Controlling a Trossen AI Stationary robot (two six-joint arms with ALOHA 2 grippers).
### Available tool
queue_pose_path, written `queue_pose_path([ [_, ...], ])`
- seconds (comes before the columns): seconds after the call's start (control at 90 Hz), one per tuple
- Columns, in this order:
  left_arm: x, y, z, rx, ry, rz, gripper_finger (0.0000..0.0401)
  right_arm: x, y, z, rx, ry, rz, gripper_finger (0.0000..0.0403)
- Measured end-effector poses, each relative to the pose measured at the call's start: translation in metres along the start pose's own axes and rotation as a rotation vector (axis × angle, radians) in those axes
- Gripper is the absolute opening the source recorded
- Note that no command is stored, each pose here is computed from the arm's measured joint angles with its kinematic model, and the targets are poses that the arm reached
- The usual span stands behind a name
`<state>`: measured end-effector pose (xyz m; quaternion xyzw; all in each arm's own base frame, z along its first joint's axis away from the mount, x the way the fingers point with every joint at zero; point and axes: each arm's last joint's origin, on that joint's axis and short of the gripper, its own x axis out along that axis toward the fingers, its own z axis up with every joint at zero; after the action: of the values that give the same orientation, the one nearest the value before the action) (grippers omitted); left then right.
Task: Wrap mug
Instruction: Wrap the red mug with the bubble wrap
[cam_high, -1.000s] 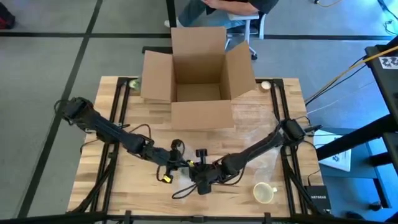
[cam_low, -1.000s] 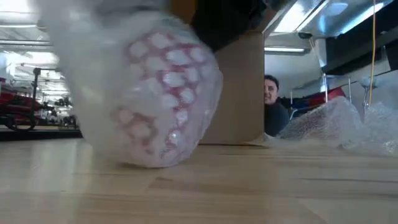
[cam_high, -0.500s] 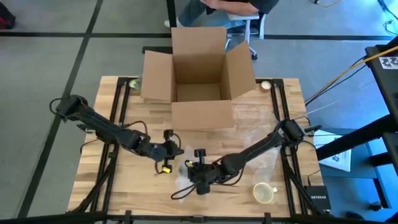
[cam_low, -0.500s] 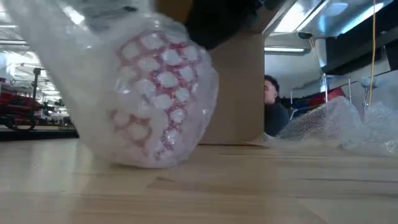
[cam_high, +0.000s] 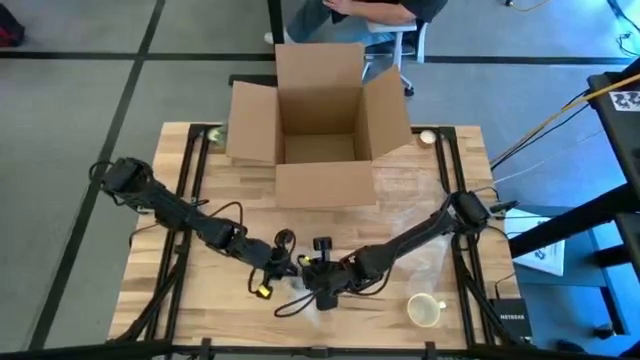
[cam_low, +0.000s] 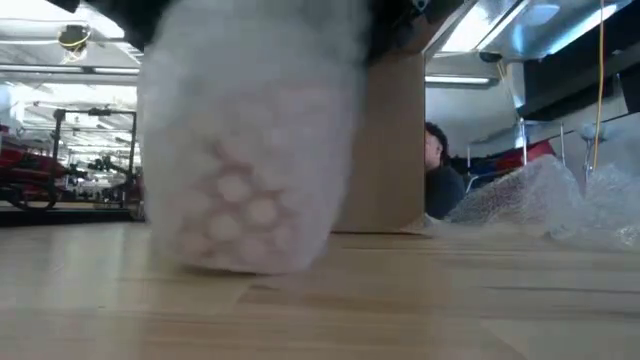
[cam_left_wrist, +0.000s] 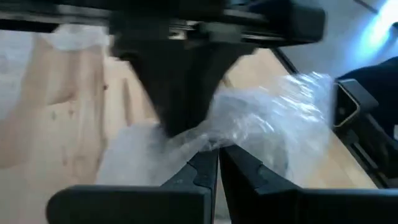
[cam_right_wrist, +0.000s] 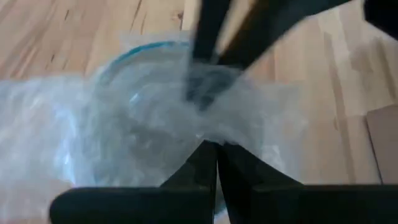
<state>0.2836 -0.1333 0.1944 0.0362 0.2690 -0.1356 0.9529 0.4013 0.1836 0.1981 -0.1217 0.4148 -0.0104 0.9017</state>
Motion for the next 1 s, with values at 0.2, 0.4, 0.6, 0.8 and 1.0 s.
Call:
queue_pose_path([
  [0.2, 0.014, 0.000, -0.012, -0.042, 0.052, 0.021, 0.0000, -0.011, -0.006, 0.003, 0.012, 0.003, 0.022, 0.0000],
  [0.4, 0.014, 0.001, -0.011, -0.056, 0.038, 0.063, 0.0000, -0.040, -0.015, 0.016, 0.088, -0.057, 0.100, 0.0000],
  [0.6, 0.015, 0.002, -0.010, -0.059, 0.021, 0.075, 0.0000, -0.035, -0.018, 0.024, 0.212, -0.100, 0.210, 0.0000],
  [0.8, 0.015, 0.002, -0.010, -0.058, 0.022, 0.085, 0.0000, -0.011, -0.023, 0.015, 0.285, 0.001, 0.279, 0.0000],
  [1.0, 0.011, 0.000, -0.007, -0.057, 0.014, 0.080, 0.0000, 0.000, -0.032, 0.002, 0.321, 0.155, 0.296, 0.0000],
])
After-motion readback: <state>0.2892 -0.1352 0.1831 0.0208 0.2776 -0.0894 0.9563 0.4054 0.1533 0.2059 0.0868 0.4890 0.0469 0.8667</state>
